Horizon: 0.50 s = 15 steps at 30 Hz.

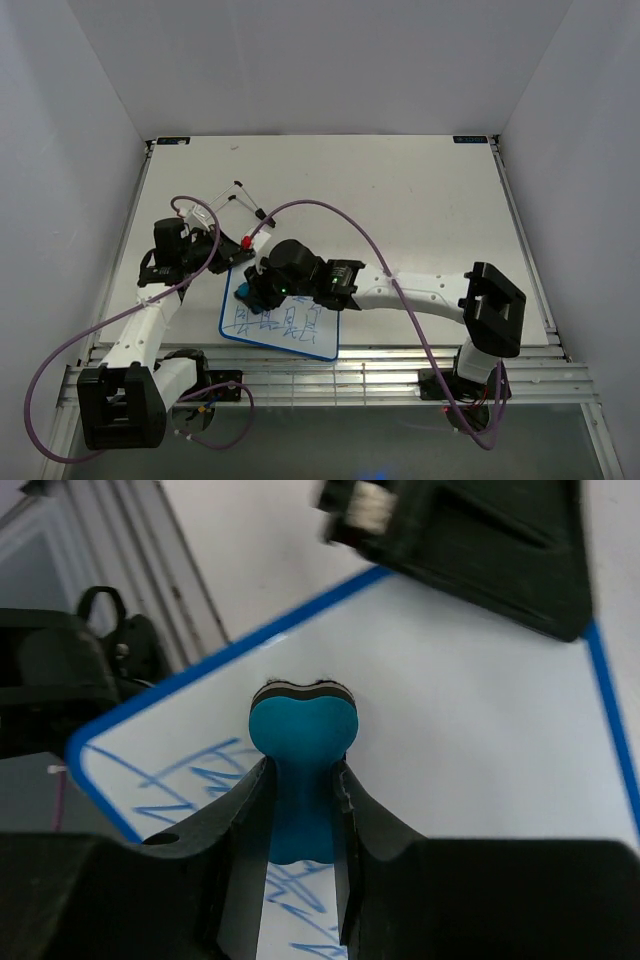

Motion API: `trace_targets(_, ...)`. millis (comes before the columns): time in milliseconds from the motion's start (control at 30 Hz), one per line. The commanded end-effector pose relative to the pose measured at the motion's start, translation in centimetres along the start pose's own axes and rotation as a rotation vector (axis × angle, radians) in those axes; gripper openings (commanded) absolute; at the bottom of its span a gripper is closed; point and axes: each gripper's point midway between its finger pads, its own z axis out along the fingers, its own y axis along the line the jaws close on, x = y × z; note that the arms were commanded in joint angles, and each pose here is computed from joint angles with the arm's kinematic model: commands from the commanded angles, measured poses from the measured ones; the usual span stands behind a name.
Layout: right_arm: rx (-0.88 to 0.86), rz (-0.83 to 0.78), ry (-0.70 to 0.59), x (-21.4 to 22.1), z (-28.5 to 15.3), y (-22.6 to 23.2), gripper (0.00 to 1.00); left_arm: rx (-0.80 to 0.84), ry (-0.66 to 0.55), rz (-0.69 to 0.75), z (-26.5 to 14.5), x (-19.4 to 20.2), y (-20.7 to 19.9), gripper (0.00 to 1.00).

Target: Erase the whiteboard

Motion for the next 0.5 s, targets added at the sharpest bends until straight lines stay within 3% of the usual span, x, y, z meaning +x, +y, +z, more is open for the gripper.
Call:
trace_targets(0, -0.084, 0.007, -0.031, -0.8, 1.1, 4.5, 0.08, -0.134, -0.126, 0.058, -0.5, -2.3, 1.6, 0.00)
trace_targets(167, 0.094, 0.082, 0.020, 2.5, 0.9, -1.5, 0.08, -0.210, -0.168, 0.040, -1.1, -2.9, 2.6, 0.00)
trace_targets(300, 0.249, 0.149, 0.128, 9.1, -1.2, -8.3, 0.08, -0.224, -0.182, 0.036, -1.2, -3.2, 2.7, 0.00)
trace_targets(467, 0.304, 0.254, 0.201, 14.4, -3.6, -12.8, 0.08, -0.184, -0.157, 0.055, -1.0, -2.9, 2.2, 0.00)
